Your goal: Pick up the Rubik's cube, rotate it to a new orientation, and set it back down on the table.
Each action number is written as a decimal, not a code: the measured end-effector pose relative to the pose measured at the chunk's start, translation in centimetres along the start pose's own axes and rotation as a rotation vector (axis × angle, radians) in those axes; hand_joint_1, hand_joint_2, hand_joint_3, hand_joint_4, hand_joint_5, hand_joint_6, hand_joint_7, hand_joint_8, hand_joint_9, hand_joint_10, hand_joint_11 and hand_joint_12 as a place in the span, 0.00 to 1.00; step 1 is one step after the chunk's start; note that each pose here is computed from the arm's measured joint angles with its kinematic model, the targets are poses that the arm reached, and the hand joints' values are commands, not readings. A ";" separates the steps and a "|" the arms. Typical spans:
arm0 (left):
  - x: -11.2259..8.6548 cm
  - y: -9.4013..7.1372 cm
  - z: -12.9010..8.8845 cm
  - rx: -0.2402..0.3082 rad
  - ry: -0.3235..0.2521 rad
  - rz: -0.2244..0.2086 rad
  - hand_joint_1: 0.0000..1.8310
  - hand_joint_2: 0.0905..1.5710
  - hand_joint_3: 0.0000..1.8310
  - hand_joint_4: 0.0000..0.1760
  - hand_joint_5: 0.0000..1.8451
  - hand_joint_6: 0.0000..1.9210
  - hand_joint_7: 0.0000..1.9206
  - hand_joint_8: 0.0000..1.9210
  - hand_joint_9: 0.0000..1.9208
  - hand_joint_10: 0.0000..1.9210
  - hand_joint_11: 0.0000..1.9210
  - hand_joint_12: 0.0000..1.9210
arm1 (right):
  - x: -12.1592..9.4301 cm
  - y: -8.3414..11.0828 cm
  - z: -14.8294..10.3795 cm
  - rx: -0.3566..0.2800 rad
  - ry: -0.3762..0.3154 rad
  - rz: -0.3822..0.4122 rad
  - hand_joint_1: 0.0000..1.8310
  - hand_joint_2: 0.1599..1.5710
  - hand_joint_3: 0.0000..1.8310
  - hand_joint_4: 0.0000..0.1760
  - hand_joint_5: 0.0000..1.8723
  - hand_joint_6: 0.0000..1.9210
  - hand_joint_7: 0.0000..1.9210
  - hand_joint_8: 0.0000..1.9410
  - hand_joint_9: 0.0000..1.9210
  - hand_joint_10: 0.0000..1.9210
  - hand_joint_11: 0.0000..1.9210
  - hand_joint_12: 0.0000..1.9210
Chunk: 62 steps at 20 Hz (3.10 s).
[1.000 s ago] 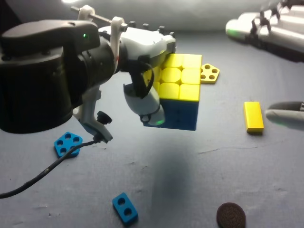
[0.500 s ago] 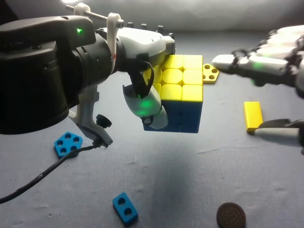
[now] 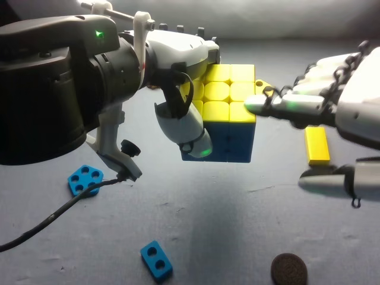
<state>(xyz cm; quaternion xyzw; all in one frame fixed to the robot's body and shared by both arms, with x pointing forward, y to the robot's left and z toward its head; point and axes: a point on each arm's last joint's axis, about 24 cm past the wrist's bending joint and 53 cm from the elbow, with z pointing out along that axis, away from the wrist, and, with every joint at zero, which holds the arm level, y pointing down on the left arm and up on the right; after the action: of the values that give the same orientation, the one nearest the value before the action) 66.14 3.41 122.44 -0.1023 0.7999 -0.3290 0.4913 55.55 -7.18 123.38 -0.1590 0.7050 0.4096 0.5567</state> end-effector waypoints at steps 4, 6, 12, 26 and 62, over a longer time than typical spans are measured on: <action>-0.3 -0.1 0.0 0.001 -0.008 0.005 0.52 0.89 0.00 0.00 0.27 0.91 0.12 0.98 0.13 0.97 0.11 1.00 | 0.4 0.2 0.3 -0.003 0.013 -0.009 0.14 0.78 0.00 0.00 0.08 0.01 0.18 0.60 0.17 0.91 0.13 1.00; -0.4 0.0 0.0 -0.002 -0.009 0.007 0.53 0.87 0.00 0.00 0.28 0.88 0.07 1.00 0.11 0.98 0.10 1.00 | 0.8 0.2 0.3 0.001 0.028 -0.009 0.12 0.79 0.00 0.00 0.06 0.00 0.16 0.61 0.14 0.93 0.12 1.00; -1.1 -0.3 0.0 0.004 -0.022 -0.004 0.53 0.92 0.00 0.09 0.24 0.92 0.21 0.99 0.09 1.00 0.11 1.00 | 1.5 0.5 0.3 0.002 0.052 -0.019 0.15 0.78 0.00 0.00 0.07 0.01 0.19 0.61 0.18 0.91 0.16 1.00; -1.1 -0.3 0.0 0.001 -0.023 -0.004 0.54 0.90 0.00 0.00 0.26 0.91 0.18 1.00 0.10 1.00 0.10 1.00 | -1.9 0.7 0.1 -0.005 -0.037 -0.008 0.14 0.78 0.00 0.00 0.06 0.00 0.18 0.62 0.17 0.92 0.15 1.00; -1.1 0.3 0.0 -0.020 -0.027 0.010 0.54 0.87 0.00 0.00 0.29 0.88 0.08 1.00 0.10 1.00 0.10 1.00 | 1.3 0.0 1.3 0.015 0.062 0.000 0.16 0.78 0.00 0.00 0.06 0.00 0.18 0.64 0.17 0.94 0.14 1.00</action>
<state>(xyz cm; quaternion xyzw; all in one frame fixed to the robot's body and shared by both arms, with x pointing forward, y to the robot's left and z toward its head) 66.74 4.18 123.08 -0.1076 0.7970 -0.3175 0.5024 55.95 -5.86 122.10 -0.1673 0.7250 0.3993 0.5356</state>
